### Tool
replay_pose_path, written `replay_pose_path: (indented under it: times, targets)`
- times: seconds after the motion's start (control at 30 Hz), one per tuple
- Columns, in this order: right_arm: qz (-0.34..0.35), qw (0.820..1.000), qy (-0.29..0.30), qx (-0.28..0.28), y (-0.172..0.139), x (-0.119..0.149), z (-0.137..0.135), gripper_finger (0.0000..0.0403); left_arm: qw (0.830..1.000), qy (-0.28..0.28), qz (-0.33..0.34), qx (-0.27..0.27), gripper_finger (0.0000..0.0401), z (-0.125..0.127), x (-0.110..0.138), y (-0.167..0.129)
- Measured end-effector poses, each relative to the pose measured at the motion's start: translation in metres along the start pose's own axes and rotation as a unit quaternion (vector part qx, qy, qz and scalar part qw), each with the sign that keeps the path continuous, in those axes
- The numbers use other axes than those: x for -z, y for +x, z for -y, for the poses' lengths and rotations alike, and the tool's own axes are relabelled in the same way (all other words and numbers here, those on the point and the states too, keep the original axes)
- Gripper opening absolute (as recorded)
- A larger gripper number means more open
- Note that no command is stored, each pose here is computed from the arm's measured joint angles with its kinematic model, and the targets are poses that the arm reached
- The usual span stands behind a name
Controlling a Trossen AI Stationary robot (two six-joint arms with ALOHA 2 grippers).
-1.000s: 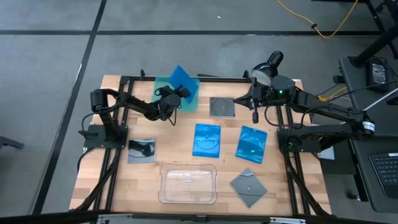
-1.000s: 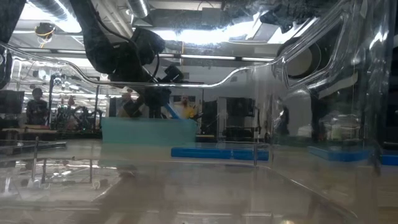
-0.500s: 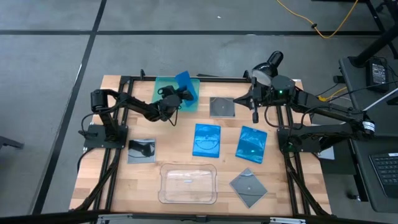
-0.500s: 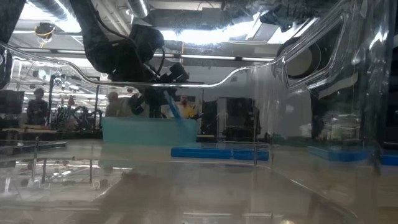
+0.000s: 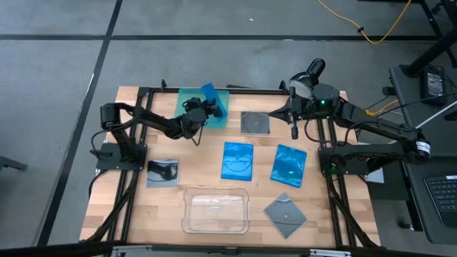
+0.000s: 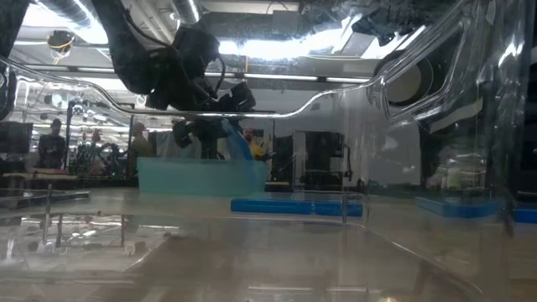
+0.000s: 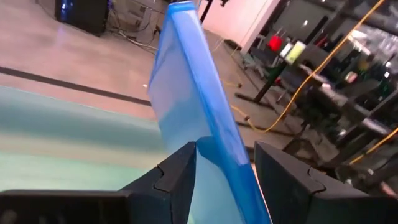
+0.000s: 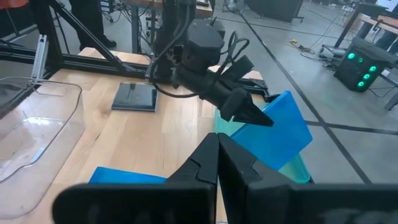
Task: Pick & place jewel cases by type
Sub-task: Put the left blue cd case into the green bin
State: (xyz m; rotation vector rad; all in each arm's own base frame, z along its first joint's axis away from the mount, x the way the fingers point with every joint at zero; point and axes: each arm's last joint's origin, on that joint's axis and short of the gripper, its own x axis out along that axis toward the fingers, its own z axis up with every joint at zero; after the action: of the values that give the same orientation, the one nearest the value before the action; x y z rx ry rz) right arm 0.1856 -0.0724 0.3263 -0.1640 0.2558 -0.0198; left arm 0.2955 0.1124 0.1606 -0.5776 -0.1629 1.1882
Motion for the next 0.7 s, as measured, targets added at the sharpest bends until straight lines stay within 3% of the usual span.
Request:
replay_pose_path:
  times: [0.23, 0.7]
  targets:
    - [0.001, 1.0, 0.003, -0.004, -0.002, 0.001, 0.002, 0.001, 0.996, 0.061, -0.037, -0.058, 0.0155, -0.008, -0.014, -0.015]
    - [-0.002, 1.0, 0.003, -0.01, -0.002, 0.002, 0.002, 0.001, 0.983, 0.134, -0.011, -0.128, 0.0155, -0.022, -0.077, -0.074]
